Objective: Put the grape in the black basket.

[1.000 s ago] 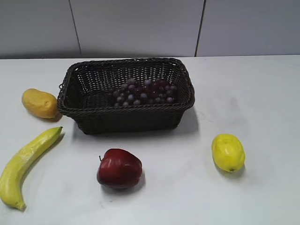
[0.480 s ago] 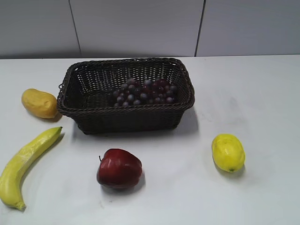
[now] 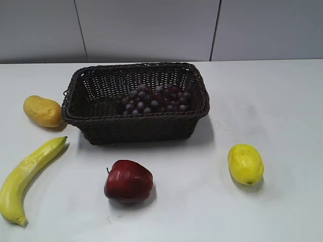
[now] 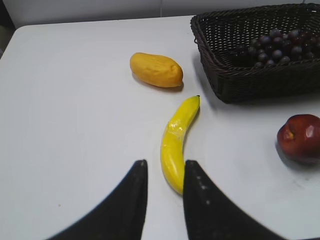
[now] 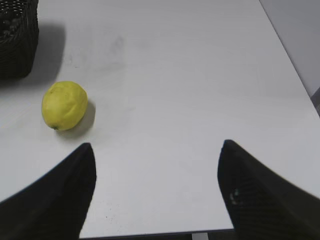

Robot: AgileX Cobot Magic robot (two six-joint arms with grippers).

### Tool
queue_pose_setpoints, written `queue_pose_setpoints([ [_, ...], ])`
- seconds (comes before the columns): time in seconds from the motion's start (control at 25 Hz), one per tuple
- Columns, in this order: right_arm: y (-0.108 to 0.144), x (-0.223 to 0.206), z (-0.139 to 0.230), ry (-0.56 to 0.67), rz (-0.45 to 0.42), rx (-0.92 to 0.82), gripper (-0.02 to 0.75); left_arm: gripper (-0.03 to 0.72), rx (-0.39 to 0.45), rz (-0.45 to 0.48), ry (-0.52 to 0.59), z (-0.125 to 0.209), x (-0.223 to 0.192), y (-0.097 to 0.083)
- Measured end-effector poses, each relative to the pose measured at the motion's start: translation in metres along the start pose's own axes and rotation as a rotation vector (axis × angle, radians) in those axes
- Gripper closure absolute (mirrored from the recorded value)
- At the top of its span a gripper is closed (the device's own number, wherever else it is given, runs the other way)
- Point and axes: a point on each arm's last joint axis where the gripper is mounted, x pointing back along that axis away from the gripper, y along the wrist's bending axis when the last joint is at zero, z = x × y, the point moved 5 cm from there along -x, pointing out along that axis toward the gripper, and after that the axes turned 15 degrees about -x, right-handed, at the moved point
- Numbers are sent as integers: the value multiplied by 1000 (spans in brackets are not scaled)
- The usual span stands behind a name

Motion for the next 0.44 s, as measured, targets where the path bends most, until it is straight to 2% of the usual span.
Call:
queue_pose_setpoints([
  [0.44, 0, 0, 0, -4, -1, 0, 164, 461, 0, 0, 0, 0, 0, 0],
])
